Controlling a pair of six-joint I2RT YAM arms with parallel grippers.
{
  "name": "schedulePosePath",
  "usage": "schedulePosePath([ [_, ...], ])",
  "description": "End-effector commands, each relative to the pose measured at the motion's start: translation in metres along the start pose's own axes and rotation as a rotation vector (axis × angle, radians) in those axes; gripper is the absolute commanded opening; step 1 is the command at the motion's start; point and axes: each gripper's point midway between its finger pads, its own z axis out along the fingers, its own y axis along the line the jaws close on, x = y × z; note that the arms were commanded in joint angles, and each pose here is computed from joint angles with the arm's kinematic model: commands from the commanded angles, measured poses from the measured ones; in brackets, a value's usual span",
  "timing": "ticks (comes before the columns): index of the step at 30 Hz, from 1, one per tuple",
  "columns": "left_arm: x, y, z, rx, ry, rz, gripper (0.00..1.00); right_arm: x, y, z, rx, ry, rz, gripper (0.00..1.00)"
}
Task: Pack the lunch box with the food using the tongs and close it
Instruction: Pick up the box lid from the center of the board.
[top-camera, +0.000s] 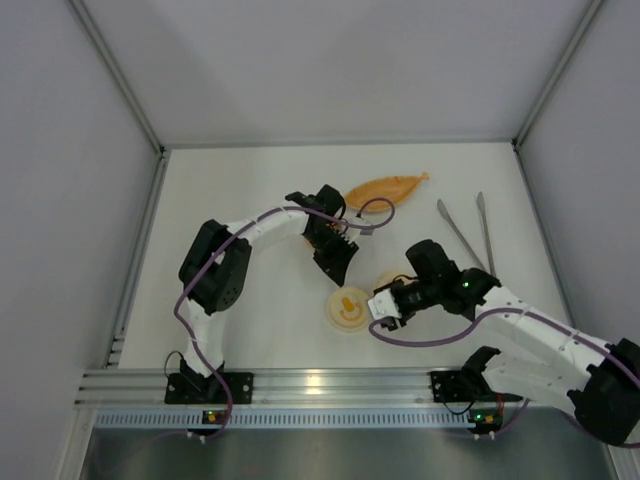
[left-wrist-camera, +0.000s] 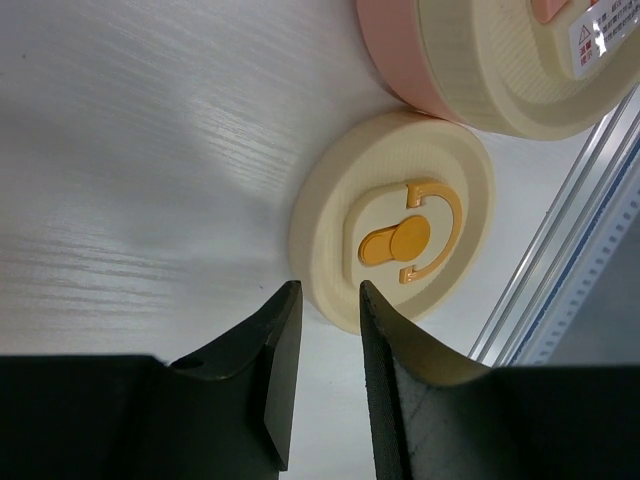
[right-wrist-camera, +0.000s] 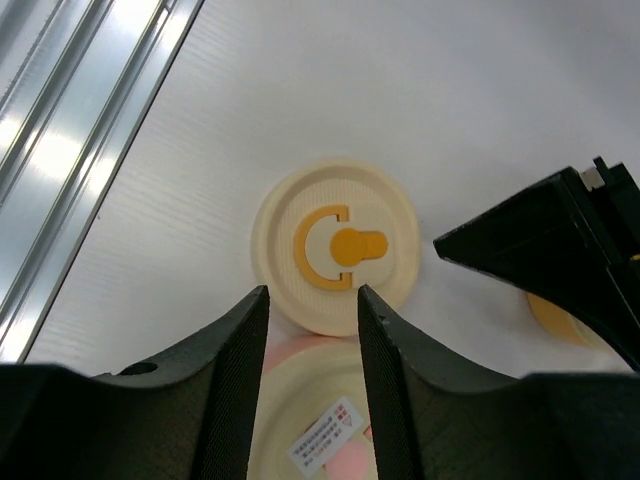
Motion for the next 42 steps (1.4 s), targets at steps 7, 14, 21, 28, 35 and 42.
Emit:
schedulePosePath([
  [7, -0.007, 0.006, 0.017, 0.034, -0.016, -0.043, 0.35, -0.001, -0.016, 0.050, -0.013, -0.013, -0.130, 0.36],
  [14, 0.001, 0.012, 0.027, 0.029, 0.002, -0.052, 0.36, 0.016, -0.006, 0.068, -0.036, 0.026, -0.140, 0.36],
  [21, 0.009, 0.016, 0.037, 0.029, 0.024, -0.056, 0.34, 0.032, 0.001, 0.075, -0.057, 0.060, -0.121, 0.36],
  [28, 0.017, 0.026, 0.042, -0.067, 0.036, -0.043, 0.32, 0.035, 0.001, 0.082, -0.063, 0.057, -0.110, 0.36],
  [35, 0.020, 0.028, 0.044, -0.077, 0.044, -0.058, 0.23, 0.041, -0.002, 0.091, -0.099, 0.074, -0.078, 0.32],
  [42, 0.023, 0.028, 0.044, -0.074, 0.055, -0.052, 0.22, 0.051, -0.005, 0.096, -0.089, 0.102, -0.141, 0.31],
])
